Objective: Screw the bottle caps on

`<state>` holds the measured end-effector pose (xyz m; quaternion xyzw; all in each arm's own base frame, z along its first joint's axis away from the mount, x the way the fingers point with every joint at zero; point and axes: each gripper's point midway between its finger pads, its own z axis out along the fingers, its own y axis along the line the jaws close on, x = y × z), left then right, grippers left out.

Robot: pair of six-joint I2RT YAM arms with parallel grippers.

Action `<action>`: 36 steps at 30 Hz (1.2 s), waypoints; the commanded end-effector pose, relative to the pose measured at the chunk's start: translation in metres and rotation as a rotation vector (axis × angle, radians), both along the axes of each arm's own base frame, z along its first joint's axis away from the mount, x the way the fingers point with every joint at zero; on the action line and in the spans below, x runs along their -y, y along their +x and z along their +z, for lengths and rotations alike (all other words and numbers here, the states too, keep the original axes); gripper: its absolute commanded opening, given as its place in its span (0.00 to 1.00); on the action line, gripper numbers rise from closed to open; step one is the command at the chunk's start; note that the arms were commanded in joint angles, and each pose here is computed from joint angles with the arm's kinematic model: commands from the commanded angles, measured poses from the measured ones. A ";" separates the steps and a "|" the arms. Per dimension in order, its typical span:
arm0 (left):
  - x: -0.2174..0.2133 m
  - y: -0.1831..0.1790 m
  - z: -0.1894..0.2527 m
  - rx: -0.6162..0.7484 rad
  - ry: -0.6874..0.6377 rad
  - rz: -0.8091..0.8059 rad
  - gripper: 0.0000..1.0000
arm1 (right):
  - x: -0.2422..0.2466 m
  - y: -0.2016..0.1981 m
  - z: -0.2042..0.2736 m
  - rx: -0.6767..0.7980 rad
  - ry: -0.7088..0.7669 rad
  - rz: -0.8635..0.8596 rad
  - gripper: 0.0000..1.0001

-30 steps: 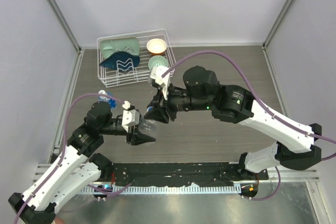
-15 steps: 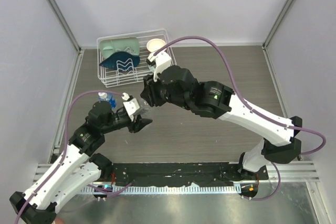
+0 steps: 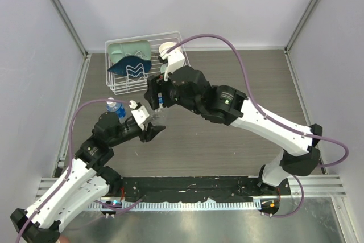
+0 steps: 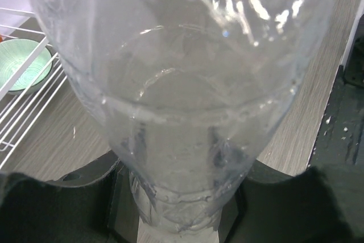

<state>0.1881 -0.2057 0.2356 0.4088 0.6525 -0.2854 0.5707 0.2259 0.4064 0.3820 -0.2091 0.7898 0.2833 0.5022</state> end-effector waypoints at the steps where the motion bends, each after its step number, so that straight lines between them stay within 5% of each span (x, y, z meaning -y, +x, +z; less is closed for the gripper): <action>1: 0.005 0.005 0.022 0.000 -0.114 0.034 0.00 | 0.020 -0.019 0.074 0.126 0.226 0.071 0.74; 7: 0.004 0.008 0.018 -0.104 -0.162 0.090 0.00 | 0.027 -0.027 0.071 0.176 0.226 0.118 0.73; 23: 0.009 0.000 0.028 -0.097 -0.205 0.042 0.00 | 0.008 -0.029 0.033 0.165 0.171 0.184 0.66; 26: 0.010 0.000 0.030 -0.097 -0.208 0.040 0.00 | 0.007 -0.030 0.031 0.160 0.179 0.193 0.59; 31: 0.010 -0.001 0.034 -0.095 -0.218 0.034 0.01 | 0.001 -0.029 0.020 0.148 0.156 0.199 0.28; 32: 0.011 -0.002 0.035 -0.094 -0.219 0.030 0.05 | 0.002 -0.028 0.019 0.151 0.149 0.196 0.24; 36: 0.008 -0.004 0.040 -0.063 -0.208 0.023 0.61 | 0.007 -0.024 0.015 0.183 0.112 0.182 0.06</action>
